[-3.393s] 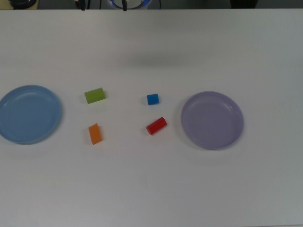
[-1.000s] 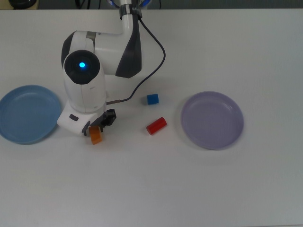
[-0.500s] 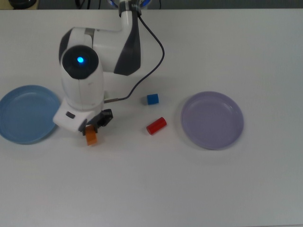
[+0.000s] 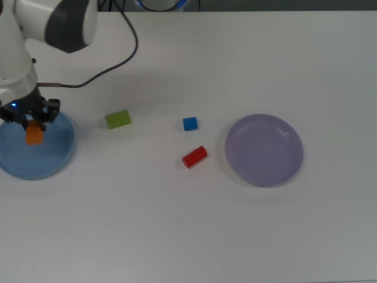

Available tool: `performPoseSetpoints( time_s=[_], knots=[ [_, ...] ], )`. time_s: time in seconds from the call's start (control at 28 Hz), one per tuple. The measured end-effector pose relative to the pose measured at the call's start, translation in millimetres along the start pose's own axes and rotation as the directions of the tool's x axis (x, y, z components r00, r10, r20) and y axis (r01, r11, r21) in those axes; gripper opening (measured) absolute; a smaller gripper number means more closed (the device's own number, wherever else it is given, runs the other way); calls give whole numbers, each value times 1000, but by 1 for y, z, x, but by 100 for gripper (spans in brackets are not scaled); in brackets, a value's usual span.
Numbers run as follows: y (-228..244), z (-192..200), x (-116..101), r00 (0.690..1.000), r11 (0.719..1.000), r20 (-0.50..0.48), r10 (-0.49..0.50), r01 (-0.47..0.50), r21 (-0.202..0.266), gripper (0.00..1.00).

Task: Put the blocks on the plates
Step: 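Carry the orange block onto the blue plate and release it, then move the open gripper over the green block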

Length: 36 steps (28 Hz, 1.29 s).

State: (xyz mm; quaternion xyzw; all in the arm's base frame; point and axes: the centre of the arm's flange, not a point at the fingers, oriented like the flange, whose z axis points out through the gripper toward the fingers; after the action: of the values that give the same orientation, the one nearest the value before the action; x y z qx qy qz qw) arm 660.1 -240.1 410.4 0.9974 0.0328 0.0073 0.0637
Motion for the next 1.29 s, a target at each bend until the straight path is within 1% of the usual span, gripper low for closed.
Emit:
performPoseSetpoints(
  time_s=[0.14, 0.36, 0.61, 0.64, 0.75, 0.93, 0.96, 1.0, 1.07, 1.11, 1.14, 1.21, 1.25, 1.29],
  knots=[
    [16, 28, -11, 999, 1000, 42, 5, -6, 18, 33],
    [13, 57, -14, 996, 999, 83, -12, 9, 39, 33],
    [8, 71, -14, 994, 999, 103, -21, 16, 51, 34],
    [8, 71, -14, 994, 999, 103, -22, 16, 51, 35],
    [8, 71, -14, 994, 999, 103, -22, 17, 52, 50],
    [6, 68, -12, 995, 998, 97, -24, 19, 54, 68],
    [5, 66, -12, 995, 998, 93, -24, 19, 55, 73],
    [4, 65, -11, 996, 998, 91, -22, 17, 55, 75],
    [2, 61, -10, 996, 998, 85, -3, -2, 58, 81],
    [0, 57, -10, 996, 998, 83, 16, -22, 62, 85],
    [-4, 52, -9, 995, 996, 87, 53, -59, 71, 92],
    [-14, 42, -9, 987, 987, 102, 125, -134, 85, 97],
    [-20, 36, -9, 978, 979, 117, 172, -183, 87, 100],
    [-28, 30, -8, 966, 969, 134, 219, -232, 86, 100]
  ],
)
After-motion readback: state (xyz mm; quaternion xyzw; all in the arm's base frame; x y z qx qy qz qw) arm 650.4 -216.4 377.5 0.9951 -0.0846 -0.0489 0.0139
